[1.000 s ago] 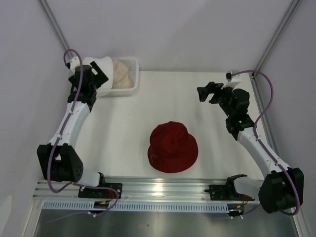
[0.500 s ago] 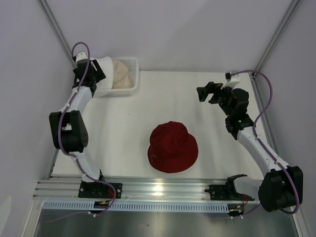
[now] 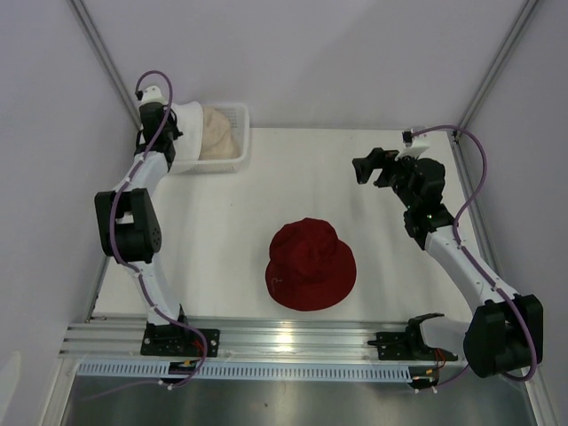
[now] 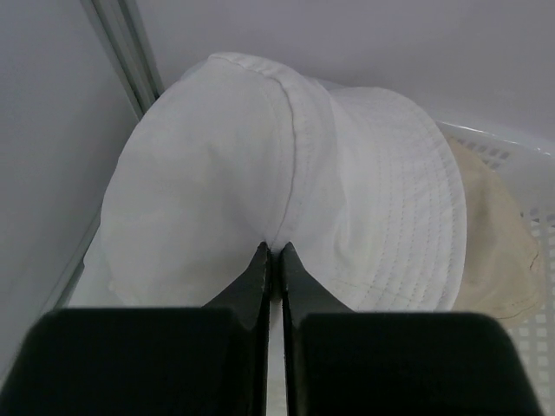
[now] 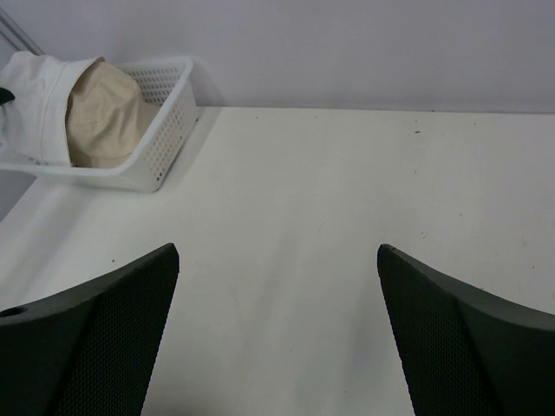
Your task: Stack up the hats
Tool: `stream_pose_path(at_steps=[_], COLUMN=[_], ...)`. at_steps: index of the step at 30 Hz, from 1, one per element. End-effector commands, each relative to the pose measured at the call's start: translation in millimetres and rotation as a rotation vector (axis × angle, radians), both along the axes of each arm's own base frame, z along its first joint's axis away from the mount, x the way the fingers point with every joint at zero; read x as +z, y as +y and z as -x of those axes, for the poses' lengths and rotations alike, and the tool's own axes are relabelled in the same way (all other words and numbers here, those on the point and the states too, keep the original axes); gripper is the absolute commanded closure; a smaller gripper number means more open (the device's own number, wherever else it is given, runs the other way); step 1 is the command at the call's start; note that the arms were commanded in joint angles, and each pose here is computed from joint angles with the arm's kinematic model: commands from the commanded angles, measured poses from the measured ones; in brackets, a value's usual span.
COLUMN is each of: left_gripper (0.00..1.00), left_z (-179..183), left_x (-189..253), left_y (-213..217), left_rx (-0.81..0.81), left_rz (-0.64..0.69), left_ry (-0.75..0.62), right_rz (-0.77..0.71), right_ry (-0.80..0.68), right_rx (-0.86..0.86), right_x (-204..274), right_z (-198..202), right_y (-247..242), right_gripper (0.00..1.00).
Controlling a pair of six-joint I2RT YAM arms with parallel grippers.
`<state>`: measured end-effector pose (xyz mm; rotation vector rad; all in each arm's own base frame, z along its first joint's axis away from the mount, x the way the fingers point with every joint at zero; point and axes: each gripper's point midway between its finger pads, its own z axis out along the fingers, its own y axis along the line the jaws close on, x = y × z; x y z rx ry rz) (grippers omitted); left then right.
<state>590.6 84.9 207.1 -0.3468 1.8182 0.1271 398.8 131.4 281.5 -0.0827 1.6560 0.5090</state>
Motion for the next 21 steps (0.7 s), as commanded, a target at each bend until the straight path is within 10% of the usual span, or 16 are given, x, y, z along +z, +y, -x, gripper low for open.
stream_pose_path(at_steps=[1, 9, 21], left_gripper=[0.99, 0.99, 0.99], left_z=[-12, 49, 245], left_x=[44, 154, 227], left_y=[2, -59, -306], left_rx=[-0.032, -0.261, -1.005], left_rz=[-0.072, -0.021, -0.027], left_ry=[-0.107, -0.184, -0.256], right_rz=[0.014, -0.035, -0.093], right_ry=[-0.067, -0.041, -0.012], right_rx=[0.003, -0.207, -0.321], right_x=[26, 39, 38], right_z=[-4, -5, 21], right_y=[1, -37, -75], right_gripper=[0.01, 0.01, 0.01])
